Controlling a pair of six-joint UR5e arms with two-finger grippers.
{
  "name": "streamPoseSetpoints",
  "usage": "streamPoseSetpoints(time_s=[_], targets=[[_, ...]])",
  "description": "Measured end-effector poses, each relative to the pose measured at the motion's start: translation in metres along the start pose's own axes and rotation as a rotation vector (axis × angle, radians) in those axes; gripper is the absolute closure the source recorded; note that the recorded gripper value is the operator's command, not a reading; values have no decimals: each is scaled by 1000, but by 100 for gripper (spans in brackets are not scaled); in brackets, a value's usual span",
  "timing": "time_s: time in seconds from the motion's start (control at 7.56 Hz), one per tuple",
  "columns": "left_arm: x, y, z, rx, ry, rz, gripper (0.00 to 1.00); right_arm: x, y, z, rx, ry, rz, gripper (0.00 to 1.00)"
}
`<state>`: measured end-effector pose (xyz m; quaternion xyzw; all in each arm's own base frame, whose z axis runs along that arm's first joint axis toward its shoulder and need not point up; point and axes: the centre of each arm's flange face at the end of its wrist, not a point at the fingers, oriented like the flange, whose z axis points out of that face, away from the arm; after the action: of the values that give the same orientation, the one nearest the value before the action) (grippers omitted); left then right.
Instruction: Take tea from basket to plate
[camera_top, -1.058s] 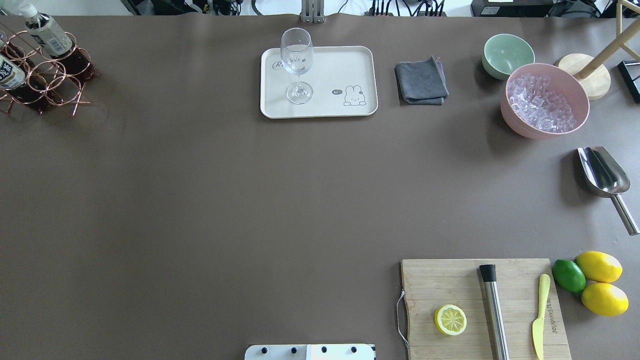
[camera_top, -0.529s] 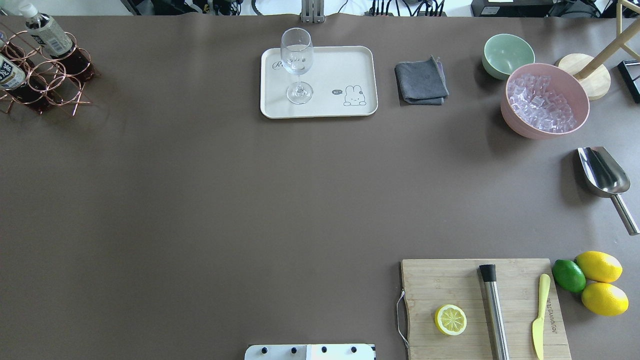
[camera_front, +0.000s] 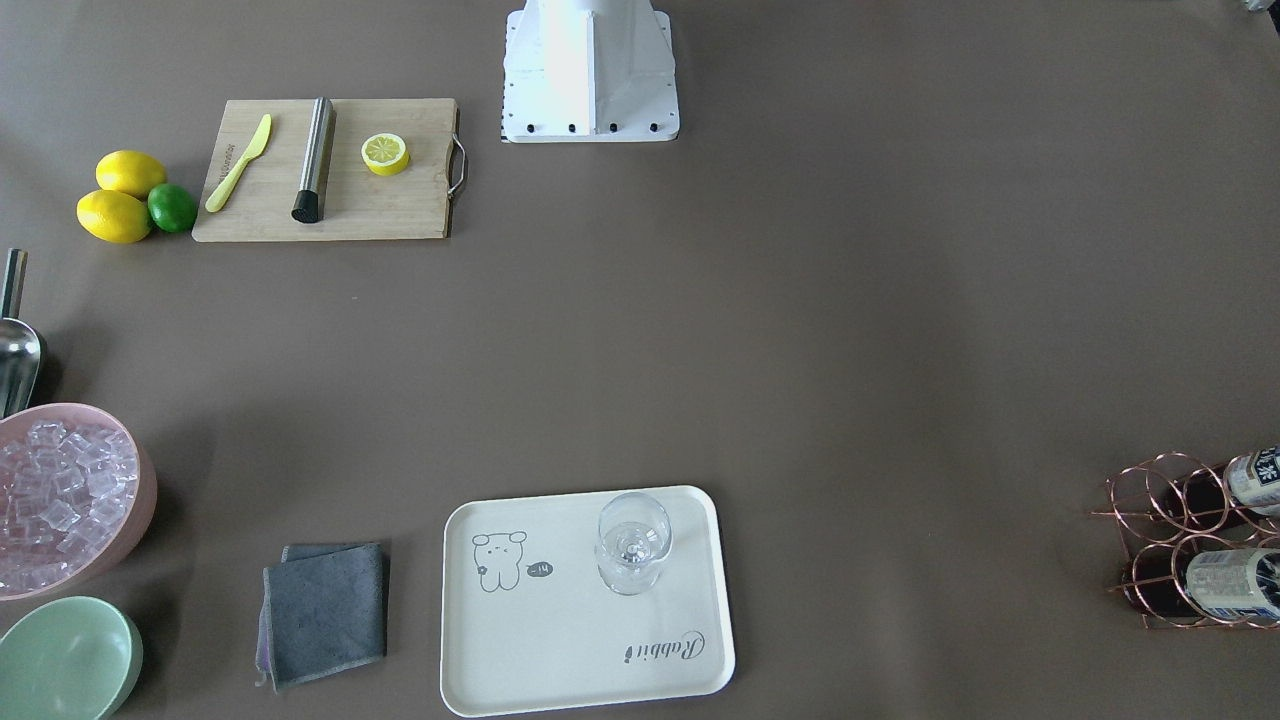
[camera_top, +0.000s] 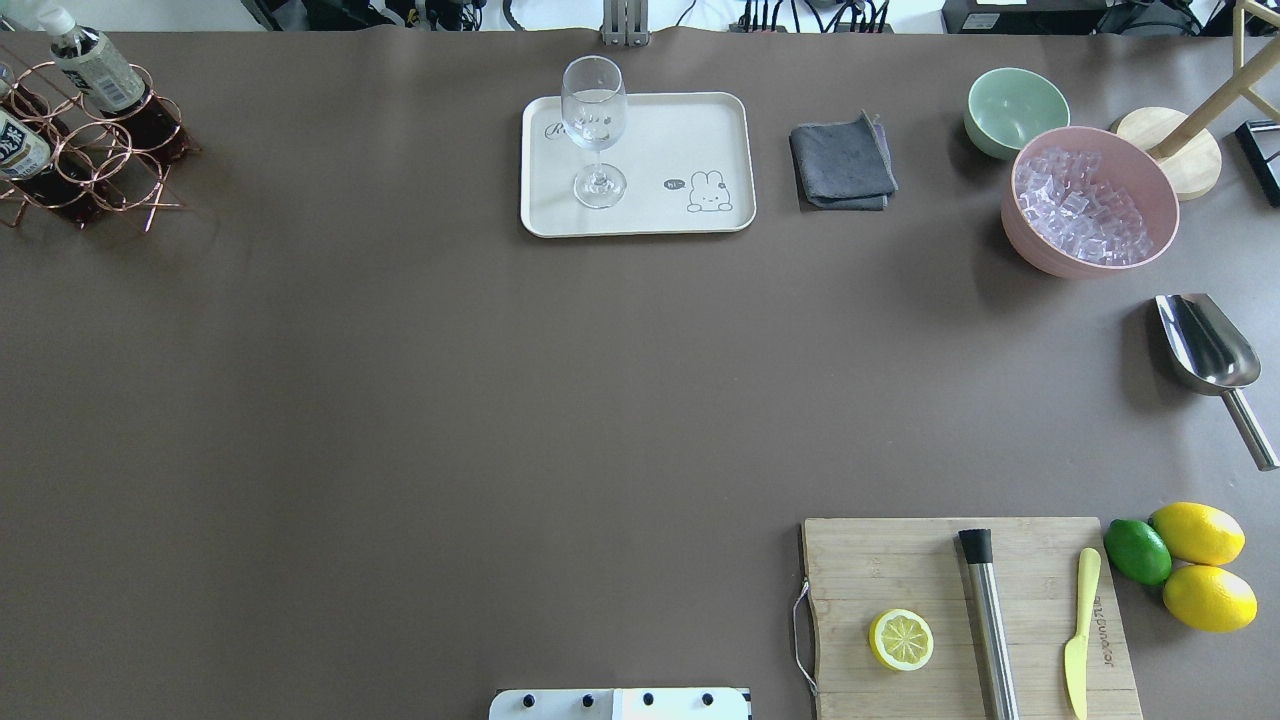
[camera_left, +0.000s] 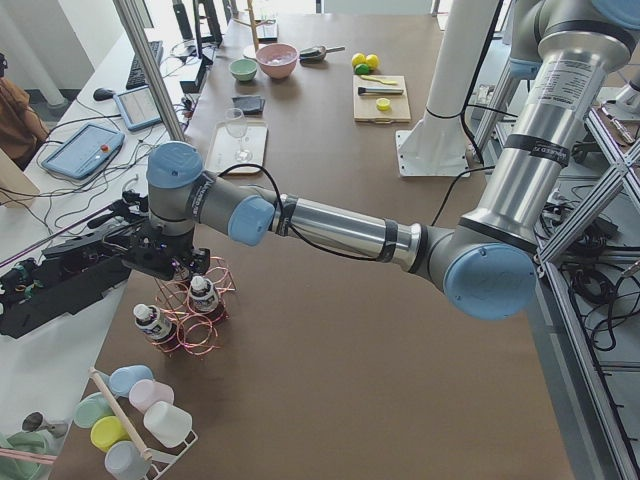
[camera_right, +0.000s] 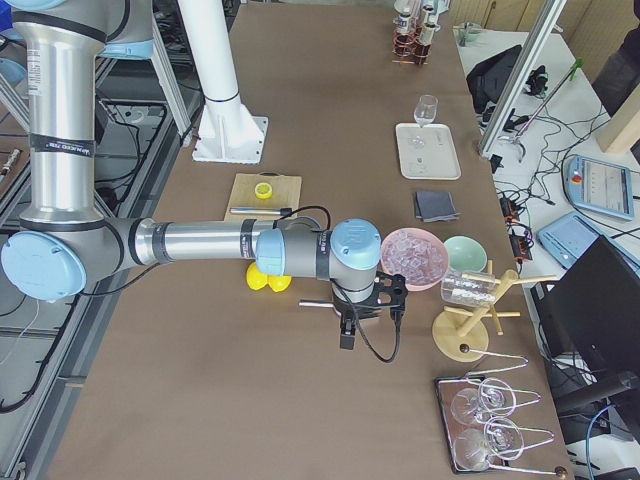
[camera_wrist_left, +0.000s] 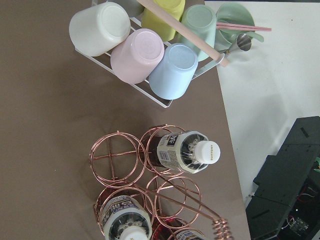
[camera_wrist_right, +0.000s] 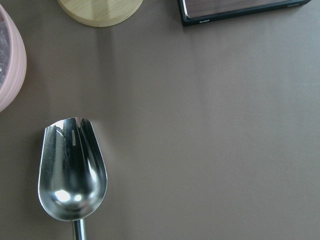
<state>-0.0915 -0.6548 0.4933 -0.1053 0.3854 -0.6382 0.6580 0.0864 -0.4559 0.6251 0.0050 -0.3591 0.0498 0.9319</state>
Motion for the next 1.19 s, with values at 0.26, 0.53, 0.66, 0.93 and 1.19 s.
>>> streamPoseSetpoints(time_s=[0.26, 0.53, 0.66, 0.93, 1.19], targets=[[26, 5, 6, 0, -6, -28, 2, -2, -1, -3, 6, 0, -4, 0], [37, 14, 16, -7, -7, -47, 2, -3, -1, -4, 8, -1, -7, 0], [37, 18, 27, -14, -2, -55, 2, -4, -1, -4, 9, -1, -6, 0], [38, 25, 41, -24, 6, -64, 5, -4, -2, -5, 11, -1, -5, 0], [41, 36, 50, -7, 9, -68, 13, -4, -2, -5, 11, -1, -6, 0]])
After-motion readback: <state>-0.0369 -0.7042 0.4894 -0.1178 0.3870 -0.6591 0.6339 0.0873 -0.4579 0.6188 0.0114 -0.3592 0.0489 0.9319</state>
